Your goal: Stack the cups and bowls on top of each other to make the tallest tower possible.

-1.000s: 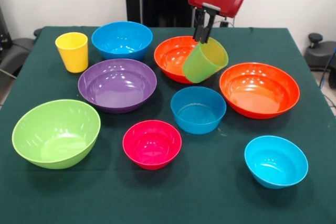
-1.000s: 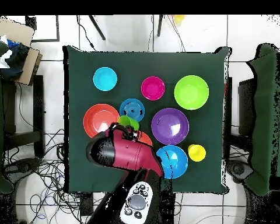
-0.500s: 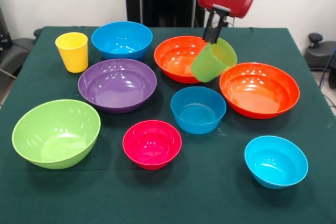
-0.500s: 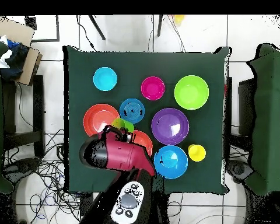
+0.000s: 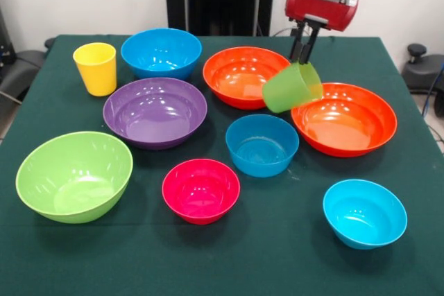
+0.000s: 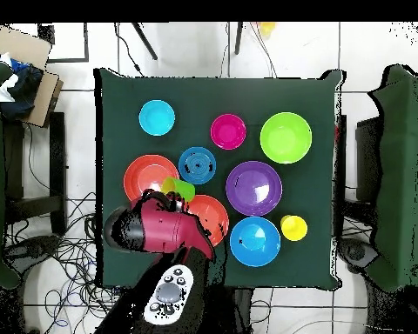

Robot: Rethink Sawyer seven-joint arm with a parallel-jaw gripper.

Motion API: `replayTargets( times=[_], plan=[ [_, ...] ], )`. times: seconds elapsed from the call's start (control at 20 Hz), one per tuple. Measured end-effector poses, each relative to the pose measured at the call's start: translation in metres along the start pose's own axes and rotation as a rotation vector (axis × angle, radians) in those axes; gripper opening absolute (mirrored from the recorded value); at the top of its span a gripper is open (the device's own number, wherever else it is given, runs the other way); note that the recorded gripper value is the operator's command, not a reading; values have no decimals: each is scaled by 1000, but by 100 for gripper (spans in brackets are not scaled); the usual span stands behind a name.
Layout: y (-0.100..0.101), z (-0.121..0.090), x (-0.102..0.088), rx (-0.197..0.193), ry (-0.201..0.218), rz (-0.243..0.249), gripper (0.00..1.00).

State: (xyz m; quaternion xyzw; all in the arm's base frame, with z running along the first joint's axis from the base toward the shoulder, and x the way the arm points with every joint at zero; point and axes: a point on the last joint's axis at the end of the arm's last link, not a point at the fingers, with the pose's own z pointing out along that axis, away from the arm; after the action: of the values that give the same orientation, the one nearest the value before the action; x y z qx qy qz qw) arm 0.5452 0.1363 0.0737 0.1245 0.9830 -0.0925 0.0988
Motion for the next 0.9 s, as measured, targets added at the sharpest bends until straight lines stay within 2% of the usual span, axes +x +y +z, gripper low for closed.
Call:
replayTargets(
  times=[0.3, 0.65, 0.9],
  plan=[
    [2, 10, -1, 2, -20, -8, 0],
    [2, 12, -5, -1, -46, -7, 0],
    [-7, 14, -13, 0, -63, 12, 0]
  ],
)
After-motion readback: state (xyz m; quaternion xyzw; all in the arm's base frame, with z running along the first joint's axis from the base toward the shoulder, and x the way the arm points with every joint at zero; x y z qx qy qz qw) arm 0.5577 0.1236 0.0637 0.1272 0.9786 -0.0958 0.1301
